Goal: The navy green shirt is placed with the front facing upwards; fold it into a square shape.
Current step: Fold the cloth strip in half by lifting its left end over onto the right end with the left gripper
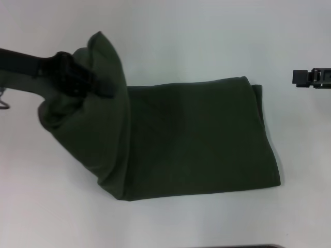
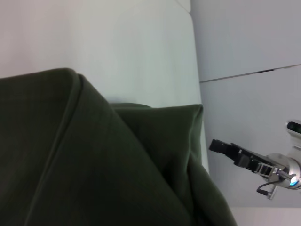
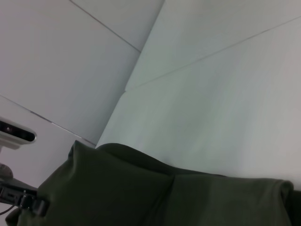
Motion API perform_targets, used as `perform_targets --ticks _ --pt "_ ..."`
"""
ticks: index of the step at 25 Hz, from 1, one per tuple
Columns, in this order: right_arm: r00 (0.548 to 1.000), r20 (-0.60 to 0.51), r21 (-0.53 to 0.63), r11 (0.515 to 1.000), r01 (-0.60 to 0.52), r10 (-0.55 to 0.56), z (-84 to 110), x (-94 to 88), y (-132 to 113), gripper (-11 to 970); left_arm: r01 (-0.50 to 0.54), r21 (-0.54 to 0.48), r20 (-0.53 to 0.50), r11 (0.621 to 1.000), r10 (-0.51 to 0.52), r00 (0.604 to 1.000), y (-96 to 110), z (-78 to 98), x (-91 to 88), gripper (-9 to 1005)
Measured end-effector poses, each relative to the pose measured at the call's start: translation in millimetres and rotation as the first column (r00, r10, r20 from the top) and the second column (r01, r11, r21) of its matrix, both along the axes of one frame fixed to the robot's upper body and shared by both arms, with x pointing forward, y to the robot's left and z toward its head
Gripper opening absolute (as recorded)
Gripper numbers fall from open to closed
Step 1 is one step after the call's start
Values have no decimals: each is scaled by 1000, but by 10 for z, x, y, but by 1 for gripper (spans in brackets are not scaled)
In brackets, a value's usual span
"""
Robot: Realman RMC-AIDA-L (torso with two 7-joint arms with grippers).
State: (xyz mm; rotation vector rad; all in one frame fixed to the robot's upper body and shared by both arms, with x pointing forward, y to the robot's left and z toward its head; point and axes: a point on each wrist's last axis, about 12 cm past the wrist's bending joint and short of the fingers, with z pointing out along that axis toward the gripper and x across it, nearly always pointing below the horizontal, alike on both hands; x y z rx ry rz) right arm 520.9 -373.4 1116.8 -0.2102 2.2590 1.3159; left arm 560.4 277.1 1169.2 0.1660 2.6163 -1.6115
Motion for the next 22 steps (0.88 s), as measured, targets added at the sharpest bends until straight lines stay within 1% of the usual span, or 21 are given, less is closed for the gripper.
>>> perform_targets --ticks 8,13,16,22 --pt "1000 -4 0 1000 -3 3 -3 4 12 674 29 -49 3 998 -29 1000 -319 -52 25 90" --pt "1000 -6 1 1000 -3 3 -4 2 12 674 42 -79 14 996 -41 999 -465 -56 28 91" --pt "1000 -6 -1 1000 -2 2 -7 3 13 674 51 -72 21 996 -50 999 -540 -63 40 92" --pt "1000 -16 2 1000 1 -1 -15 4 25 673 72 -24 42 997 -71 997 -683 -56 102 94"
